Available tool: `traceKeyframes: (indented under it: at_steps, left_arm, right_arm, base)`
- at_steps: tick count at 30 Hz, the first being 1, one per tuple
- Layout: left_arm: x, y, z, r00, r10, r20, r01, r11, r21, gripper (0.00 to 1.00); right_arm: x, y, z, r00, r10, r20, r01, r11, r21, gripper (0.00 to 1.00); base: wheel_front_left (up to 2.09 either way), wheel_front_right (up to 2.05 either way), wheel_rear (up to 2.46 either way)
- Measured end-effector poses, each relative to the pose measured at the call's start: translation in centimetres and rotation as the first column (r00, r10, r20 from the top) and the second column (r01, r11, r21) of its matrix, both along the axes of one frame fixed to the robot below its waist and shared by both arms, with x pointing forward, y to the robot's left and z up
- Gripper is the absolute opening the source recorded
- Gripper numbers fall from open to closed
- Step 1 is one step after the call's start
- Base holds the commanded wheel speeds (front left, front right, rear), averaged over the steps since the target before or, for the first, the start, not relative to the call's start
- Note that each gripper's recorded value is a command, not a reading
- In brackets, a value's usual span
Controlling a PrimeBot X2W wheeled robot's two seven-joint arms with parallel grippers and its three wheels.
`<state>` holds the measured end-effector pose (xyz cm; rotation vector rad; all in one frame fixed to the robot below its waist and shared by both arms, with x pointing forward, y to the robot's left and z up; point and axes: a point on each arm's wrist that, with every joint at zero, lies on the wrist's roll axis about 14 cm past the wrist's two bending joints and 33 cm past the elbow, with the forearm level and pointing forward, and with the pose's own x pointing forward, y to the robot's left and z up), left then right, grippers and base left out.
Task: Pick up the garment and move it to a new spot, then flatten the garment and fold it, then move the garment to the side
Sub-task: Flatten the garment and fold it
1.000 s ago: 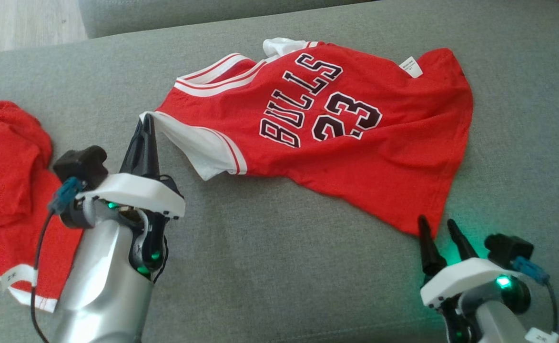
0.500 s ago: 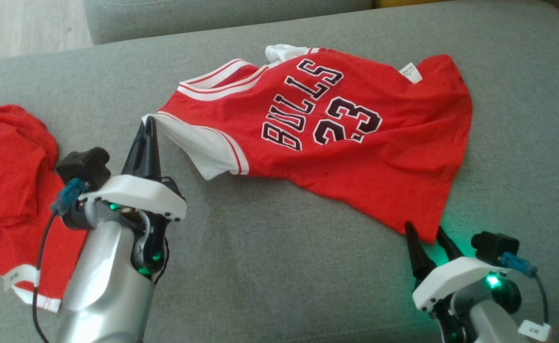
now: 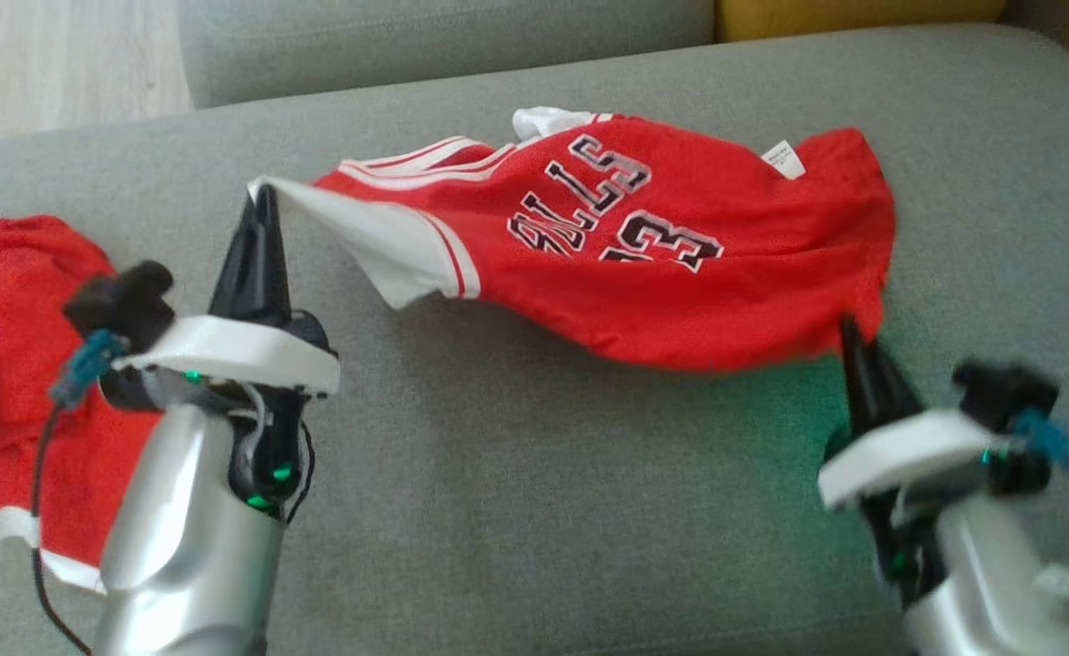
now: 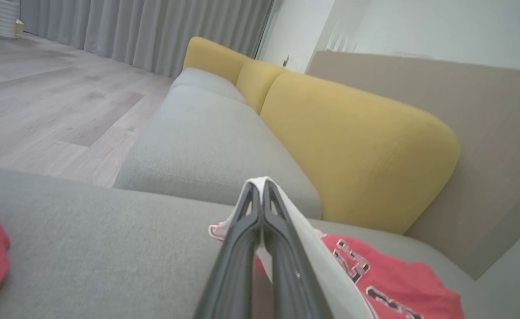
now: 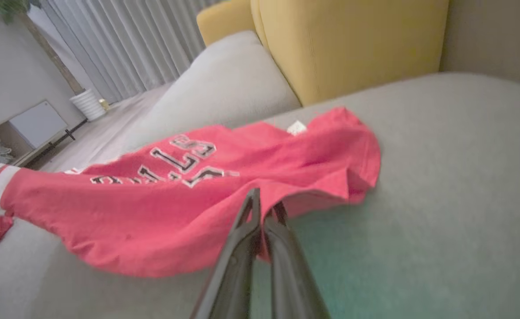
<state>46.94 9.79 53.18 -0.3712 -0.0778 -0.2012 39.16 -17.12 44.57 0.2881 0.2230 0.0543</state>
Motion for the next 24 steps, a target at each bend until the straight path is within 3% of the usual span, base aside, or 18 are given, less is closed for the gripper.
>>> traceKeyframes:
  at_steps: [4,5,7,15,20,24]
  left_arm:
    - [-0.4,-0.3,4.2,0.993,-0.023,0.119,0.03,0.998,-0.055,0.0]
    - [-0.8,-0.2,6.9,0.982,-0.017,0.186,0.037,0.994,-0.102,0.0]
    - [-1.3,0.0,9.9,0.966,-0.012,0.259,0.05,0.989,-0.141,0.0]
    - [-5.7,1.6,21.5,0.868,0.044,0.494,0.109,0.955,-0.276,0.0]
    - [-9.8,2.1,26.3,0.808,0.071,0.586,0.141,0.941,-0.308,0.0]
    - [-12.1,2.9,28.2,0.786,0.104,0.61,0.126,0.938,-0.322,0.0]
  right_arm:
    - [3.0,-0.5,6.8,0.984,0.037,0.174,-0.021,0.996,-0.092,0.0]
    - [4.1,-1.3,10.7,0.964,0.05,0.26,-0.012,0.989,-0.146,0.0]
    - [4.7,-1.8,14.1,0.942,0.067,0.328,-0.005,0.982,-0.187,0.0]
    - [3.2,-2.3,26.2,0.822,0.111,0.558,0.054,0.961,-0.27,0.0]
    - [0.3,-3.5,30.9,0.767,0.087,0.636,0.13,0.949,-0.287,0.0]
    - [-1.4,-3.4,31.6,0.773,0.075,0.63,0.134,0.951,-0.277,0.0]
  base:
    - [0.0,0.0,0.0]
    - [0.0,0.0,0.0]
    - [0.0,0.0,0.0]
    - [0.0,0.0,0.0]
    - [0.0,0.0,0.0]
    - [0.0,0.0,0.0]
